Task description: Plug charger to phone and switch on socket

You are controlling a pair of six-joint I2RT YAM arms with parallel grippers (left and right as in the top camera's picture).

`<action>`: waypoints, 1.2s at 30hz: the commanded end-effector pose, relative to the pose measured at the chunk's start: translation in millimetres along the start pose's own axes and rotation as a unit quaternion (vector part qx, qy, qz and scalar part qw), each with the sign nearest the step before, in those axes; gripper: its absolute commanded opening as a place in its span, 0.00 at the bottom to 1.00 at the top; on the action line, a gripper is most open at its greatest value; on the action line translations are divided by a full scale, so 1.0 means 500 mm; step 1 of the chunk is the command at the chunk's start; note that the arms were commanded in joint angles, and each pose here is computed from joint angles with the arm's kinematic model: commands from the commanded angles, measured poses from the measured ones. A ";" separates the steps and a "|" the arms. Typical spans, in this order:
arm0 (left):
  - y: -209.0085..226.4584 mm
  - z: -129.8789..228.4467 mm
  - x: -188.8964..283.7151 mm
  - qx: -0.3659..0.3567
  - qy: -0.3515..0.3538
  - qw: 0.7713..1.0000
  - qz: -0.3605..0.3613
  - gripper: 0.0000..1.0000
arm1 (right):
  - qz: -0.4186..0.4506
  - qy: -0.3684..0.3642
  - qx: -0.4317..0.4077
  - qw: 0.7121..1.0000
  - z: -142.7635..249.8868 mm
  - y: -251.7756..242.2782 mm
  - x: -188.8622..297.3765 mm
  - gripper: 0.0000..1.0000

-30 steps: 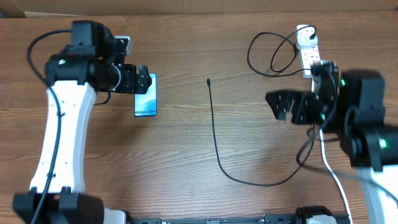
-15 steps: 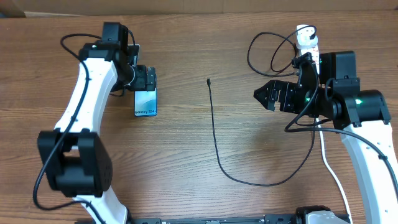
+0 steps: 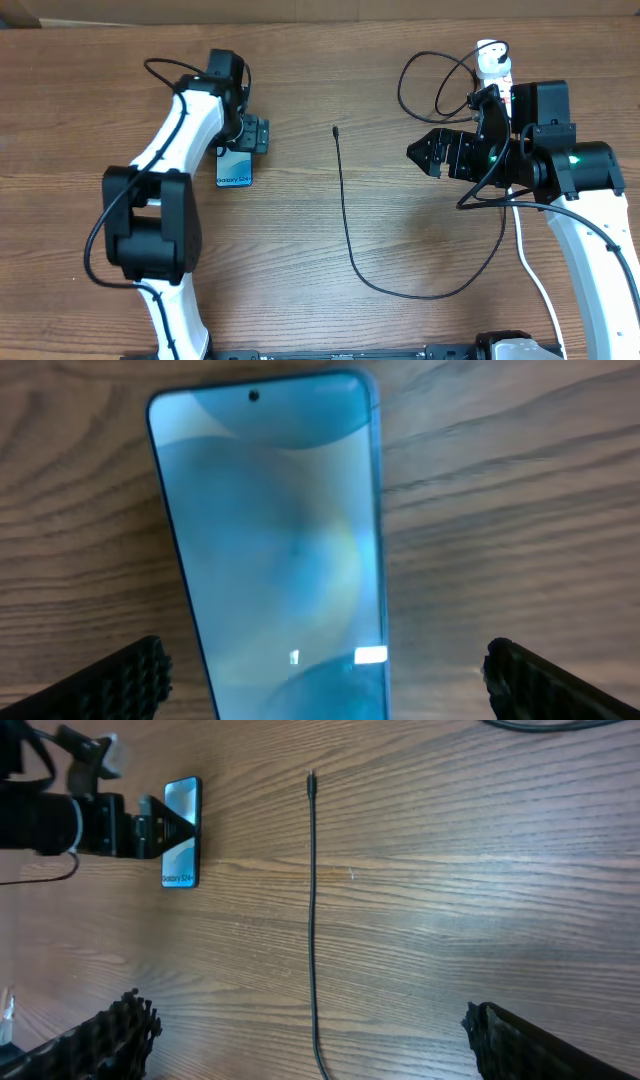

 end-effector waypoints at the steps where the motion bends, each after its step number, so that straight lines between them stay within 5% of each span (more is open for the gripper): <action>1: 0.021 -0.012 -0.025 0.018 0.000 0.999 -0.029 0.96 | 0.011 -0.008 0.004 1.000 -0.010 -0.001 0.010 1.00; 24: 0.006 -0.025 -0.071 -0.008 -0.003 1.000 -0.001 0.98 | 0.022 0.000 0.000 1.000 -0.003 -0.007 0.010 1.00; 36: 0.008 -0.014 -0.076 -0.004 0.008 1.000 -0.002 0.79 | 0.022 0.000 0.001 1.000 -0.003 -0.007 0.010 1.00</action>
Point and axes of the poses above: each gripper's point midway between its finger pads, its own x axis back along the fingers, its own y axis along the line the jaws close on, z = x × y, the point moved 4 cm from there along x, back along the fingers, and after that the axes turned 15 degrees about x, right-handed, at the moved point
